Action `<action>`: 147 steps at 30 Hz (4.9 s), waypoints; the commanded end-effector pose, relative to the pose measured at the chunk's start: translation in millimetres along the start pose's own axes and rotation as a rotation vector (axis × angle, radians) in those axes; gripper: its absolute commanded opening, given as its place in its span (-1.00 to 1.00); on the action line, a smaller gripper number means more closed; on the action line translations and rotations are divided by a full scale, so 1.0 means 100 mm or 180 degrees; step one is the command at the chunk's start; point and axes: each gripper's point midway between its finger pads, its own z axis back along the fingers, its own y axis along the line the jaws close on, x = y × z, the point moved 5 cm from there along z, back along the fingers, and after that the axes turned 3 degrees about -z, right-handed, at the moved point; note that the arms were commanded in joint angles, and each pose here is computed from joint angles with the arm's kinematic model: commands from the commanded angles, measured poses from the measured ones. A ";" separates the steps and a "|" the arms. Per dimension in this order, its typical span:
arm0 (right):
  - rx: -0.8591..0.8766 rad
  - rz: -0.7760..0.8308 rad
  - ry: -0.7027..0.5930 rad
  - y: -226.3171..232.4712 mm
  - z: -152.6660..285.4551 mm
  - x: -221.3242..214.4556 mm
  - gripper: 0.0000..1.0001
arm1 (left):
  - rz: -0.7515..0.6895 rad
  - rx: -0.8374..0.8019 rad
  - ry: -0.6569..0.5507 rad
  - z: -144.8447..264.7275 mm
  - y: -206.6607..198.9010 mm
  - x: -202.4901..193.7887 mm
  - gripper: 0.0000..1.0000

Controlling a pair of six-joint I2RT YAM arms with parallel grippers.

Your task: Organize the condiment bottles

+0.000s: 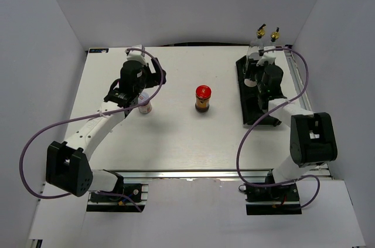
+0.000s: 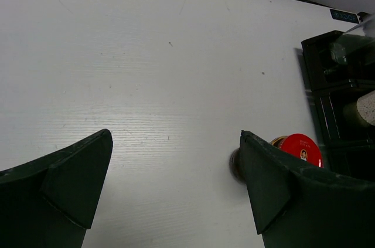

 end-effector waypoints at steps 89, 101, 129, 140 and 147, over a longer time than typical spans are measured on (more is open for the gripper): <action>0.0975 0.0373 0.2442 2.10 0.48 -0.37 0.79 | 0.0258 0.1272 0.0064 0.51 0.58 -0.15 0.96; 0.0950 0.0269 0.2322 2.05 0.64 -0.20 -0.74 | 0.0229 0.1299 0.0073 0.50 0.60 -0.16 0.96; -0.1345 -0.0721 0.1151 -0.46 1.36 0.45 -1.00 | 0.0279 0.1129 0.0241 0.25 0.72 -0.34 0.96; -0.1599 -0.0913 0.1141 -0.86 1.17 -0.04 -1.00 | 0.0283 0.1130 0.0413 0.02 0.77 -0.44 0.97; -0.1854 -0.0890 0.1267 -0.99 1.04 -0.20 -0.75 | 0.0055 0.1391 0.0531 -0.02 0.90 -0.39 0.96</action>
